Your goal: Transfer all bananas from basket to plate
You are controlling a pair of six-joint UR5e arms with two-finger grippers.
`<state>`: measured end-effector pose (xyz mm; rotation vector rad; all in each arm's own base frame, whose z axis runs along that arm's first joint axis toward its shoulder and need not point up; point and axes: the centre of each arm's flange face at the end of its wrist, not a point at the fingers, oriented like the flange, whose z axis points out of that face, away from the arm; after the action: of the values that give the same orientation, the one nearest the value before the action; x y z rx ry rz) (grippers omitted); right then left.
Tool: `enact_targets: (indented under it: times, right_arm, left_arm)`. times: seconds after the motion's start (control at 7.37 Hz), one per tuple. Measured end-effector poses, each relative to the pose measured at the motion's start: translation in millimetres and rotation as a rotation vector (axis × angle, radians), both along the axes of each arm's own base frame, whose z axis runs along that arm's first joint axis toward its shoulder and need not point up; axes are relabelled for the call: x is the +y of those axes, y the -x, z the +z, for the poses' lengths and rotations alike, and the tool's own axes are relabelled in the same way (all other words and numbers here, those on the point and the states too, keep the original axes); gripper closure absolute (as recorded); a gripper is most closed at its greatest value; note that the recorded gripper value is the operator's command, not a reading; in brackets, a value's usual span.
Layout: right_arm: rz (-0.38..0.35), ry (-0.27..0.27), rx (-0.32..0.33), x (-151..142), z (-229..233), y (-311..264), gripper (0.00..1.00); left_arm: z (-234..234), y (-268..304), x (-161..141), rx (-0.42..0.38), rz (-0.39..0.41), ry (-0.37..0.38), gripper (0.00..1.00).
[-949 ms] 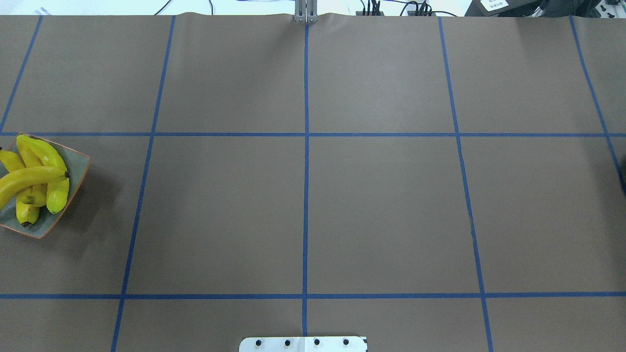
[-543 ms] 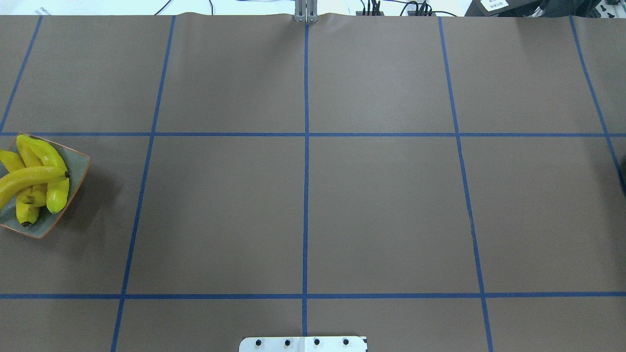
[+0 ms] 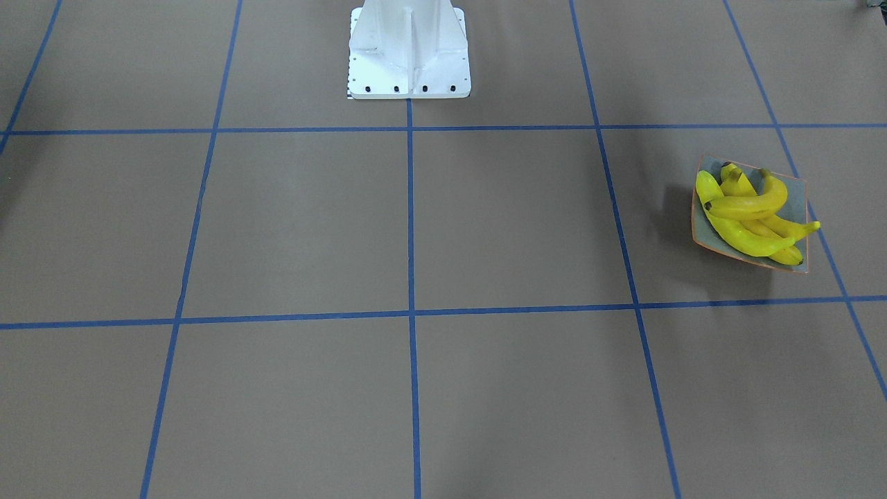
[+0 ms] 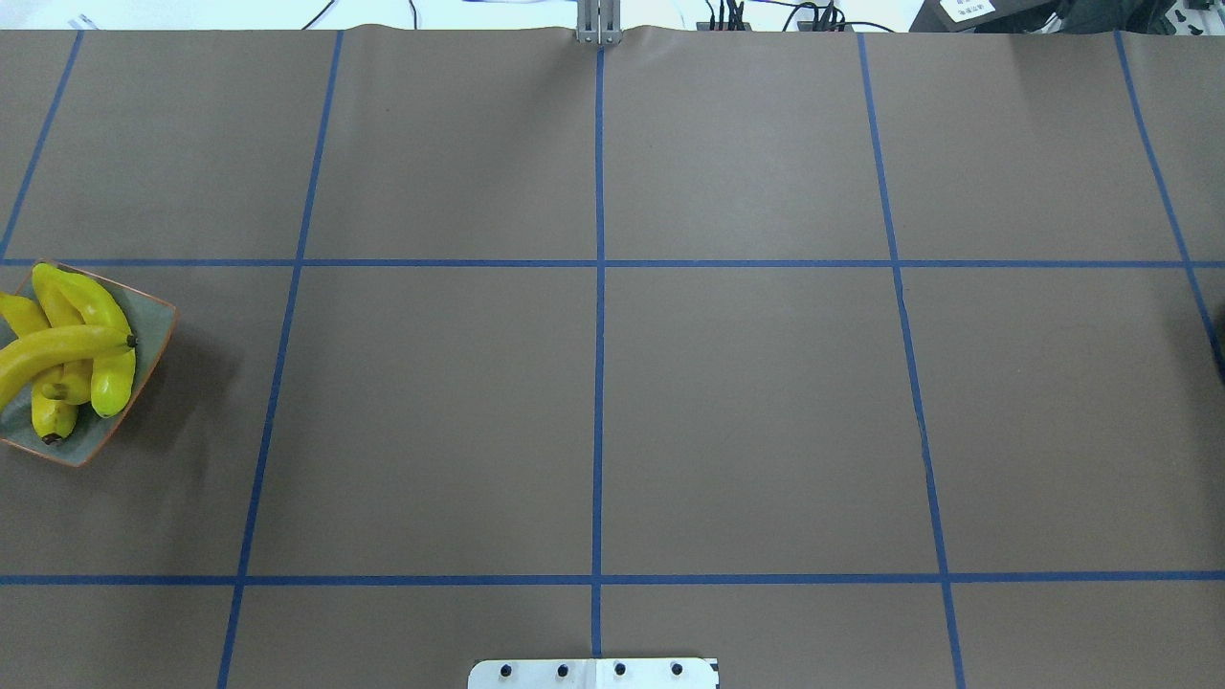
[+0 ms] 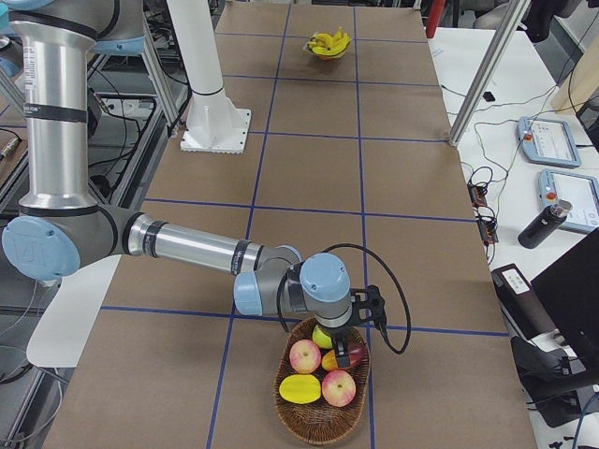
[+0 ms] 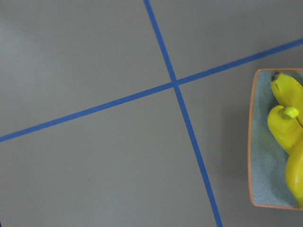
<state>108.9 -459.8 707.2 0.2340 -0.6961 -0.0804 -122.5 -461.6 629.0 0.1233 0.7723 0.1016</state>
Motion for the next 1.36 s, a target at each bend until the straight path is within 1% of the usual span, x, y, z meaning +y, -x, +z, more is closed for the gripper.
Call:
enact_targets:
  times: [0.14,0.27,0.41,0.68,0.81,0.95,1.22,1.36]
  right_arm:
    - [0.001,0.011,0.004,5,5,0,0.00]
    - [0.002,0.020,0.008,9,9,0,0.00]
    - [0.003,0.027,0.013,13,12,0,0.00]
    - [-0.005,0.042,0.027,15,14,6,0.00]
    - [-0.019,0.059,0.035,14,12,13,0.00]
    - [-0.030,0.087,0.045,11,0,17,0.00]
    - [-0.045,0.153,0.050,13,-49,22,0.00]
    - [-0.048,0.170,0.049,16,-60,23,0.00]
  left_arm:
    - [1,4,6,0.016,-0.085,0.063,0.00]
    - [0,5,8,0.022,-0.126,0.087,0.00]
    - [-4,5,9,0.022,-0.141,0.090,0.00]
    - [-2,4,12,0.025,-0.142,0.090,0.00]
    - [-1,4,14,0.024,-0.140,0.089,0.00]
    - [2,3,18,0.022,-0.138,0.089,0.00]
    - [4,2,22,0.022,-0.135,0.083,0.00]
    - [5,2,23,0.023,-0.135,0.082,0.00]
